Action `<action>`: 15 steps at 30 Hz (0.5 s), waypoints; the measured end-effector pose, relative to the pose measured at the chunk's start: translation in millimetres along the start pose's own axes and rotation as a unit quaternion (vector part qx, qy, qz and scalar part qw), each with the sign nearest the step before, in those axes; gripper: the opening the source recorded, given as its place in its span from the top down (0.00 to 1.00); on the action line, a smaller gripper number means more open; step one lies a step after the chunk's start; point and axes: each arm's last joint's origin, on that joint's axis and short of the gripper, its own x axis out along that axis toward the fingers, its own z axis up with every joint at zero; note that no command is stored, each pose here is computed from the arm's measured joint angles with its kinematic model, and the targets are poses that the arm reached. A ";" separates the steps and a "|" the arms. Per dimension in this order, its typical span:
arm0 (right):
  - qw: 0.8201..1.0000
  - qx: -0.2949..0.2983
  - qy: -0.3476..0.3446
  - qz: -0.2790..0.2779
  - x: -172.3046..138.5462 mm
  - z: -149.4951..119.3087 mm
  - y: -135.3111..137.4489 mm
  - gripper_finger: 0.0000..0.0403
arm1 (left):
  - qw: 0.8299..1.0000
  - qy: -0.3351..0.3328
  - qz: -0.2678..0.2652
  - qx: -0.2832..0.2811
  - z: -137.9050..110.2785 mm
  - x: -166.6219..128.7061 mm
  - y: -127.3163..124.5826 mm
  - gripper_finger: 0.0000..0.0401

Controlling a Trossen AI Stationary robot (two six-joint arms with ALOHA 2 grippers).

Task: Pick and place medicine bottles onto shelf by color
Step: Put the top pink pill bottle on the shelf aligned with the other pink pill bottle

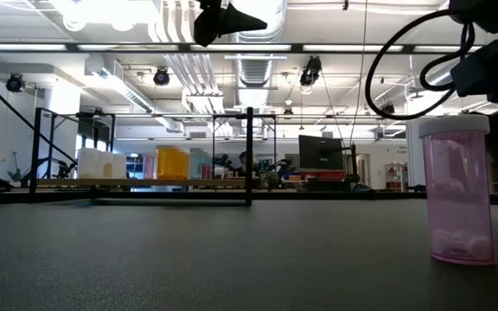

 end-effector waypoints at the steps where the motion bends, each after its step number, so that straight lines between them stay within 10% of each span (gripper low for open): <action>1: 1.000 0.001 0.002 -0.001 2.2 -0.3 -0.6 0.25 | 1.000 0.000 0.000 0.000 0.0 0.0 0.0 0.29; 15: 0.999 0.005 0.039 -0.025 20.1 -5.3 -6.0 0.25 | 1.000 -0.002 -0.003 -0.001 1.1 -0.4 -0.4 0.29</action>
